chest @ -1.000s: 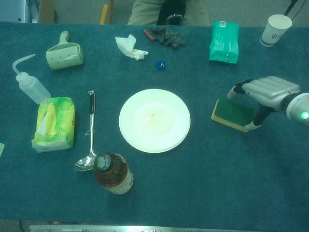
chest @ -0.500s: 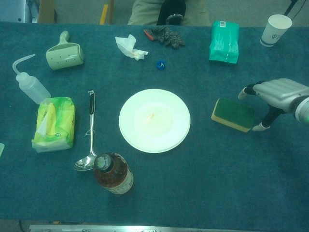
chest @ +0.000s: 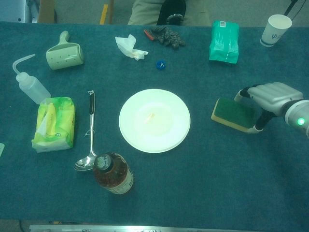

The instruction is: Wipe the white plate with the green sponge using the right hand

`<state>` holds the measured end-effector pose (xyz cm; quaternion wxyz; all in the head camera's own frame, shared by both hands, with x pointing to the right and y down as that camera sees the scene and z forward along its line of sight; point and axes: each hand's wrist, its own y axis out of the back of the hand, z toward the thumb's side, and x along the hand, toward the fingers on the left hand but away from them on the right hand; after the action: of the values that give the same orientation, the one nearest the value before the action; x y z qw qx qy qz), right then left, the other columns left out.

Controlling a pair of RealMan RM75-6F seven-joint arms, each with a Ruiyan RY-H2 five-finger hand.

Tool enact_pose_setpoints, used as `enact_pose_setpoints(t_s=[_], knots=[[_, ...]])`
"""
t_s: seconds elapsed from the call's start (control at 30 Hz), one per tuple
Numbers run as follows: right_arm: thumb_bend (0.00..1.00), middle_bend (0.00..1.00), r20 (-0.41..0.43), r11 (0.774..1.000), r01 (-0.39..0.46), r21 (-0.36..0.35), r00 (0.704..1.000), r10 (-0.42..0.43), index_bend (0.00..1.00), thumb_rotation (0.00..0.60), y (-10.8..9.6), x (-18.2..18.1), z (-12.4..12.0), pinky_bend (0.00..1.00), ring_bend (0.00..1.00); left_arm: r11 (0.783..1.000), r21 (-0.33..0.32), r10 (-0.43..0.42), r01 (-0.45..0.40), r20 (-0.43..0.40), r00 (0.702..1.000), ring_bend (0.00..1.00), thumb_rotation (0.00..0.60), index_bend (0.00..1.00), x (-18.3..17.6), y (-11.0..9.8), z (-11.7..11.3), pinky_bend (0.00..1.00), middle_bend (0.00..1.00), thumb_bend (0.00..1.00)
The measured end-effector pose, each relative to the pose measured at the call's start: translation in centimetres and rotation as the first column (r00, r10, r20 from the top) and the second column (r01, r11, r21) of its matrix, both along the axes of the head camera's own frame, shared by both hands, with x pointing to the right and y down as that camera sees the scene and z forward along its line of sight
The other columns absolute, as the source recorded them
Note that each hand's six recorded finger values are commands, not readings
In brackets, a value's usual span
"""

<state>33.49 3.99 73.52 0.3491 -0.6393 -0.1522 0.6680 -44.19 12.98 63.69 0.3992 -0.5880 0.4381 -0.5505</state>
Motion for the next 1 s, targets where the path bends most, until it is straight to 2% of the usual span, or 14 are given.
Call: enact_pose_setpoints(t_s=[0.27, 0.4, 0.53, 0.7, 1.0], knots=[[0.02, 0.2, -0.009, 1.0, -0.005, 0.007, 1.0, 0.005, 0.28, 0.599, 0.0, -0.6, 0.3, 0.4, 0.12, 1.0, -0.003, -0.001, 0.001, -0.004, 1.0, 0.18, 0.6, 0.32, -0.4, 0.0, 0.2, 0.17, 0.27, 0.37], [0.15, 0.22, -0.007, 1.0, -0.016, 0.007, 1.0, 0.016, 0.34, 0.6, 0.1, -0.9, 0.6, 0.43, 0.15, 1.0, -0.006, 0.0, 0.0, -0.009, 1.0, 0.18, 0.6, 0.32, -0.4, 0.0, 0.4, 0.17, 0.27, 0.37], [0.15, 0.24, -0.016, 1.0, -0.02, 0.002, 1.0, 0.02, 0.36, 0.6, 0.1, -1.0, 0.8, 0.45, 0.16, 1.0, -0.007, 0.002, -0.002, -0.017, 1.0, 0.18, 0.6, 0.32, -0.5, 0.1, 0.5, 0.16, 0.27, 0.37], [0.2, 0.27, -0.019, 1.0, -0.019, 0.017, 1.0, 0.02, 0.41, 0.6, -0.3, -1.5, 0.9, 0.48, 0.21, 1.0, -0.006, 0.001, -0.001, -0.023, 1.0, 0.18, 0.6, 0.32, -0.6, 0.2, 0.6, 0.16, 0.27, 0.37], [0.2, 0.32, 0.022, 0.999, -0.032, 0.021, 0.999, 0.031, 0.47, 0.6, -1.3, -1.8, 0.0, 0.53, 0.27, 1.0, 0.002, -0.006, 0.006, -0.032, 0.999, 0.18, 0.6, 0.32, -0.9, 0.5, 0.3, 0.16, 0.27, 0.37]])
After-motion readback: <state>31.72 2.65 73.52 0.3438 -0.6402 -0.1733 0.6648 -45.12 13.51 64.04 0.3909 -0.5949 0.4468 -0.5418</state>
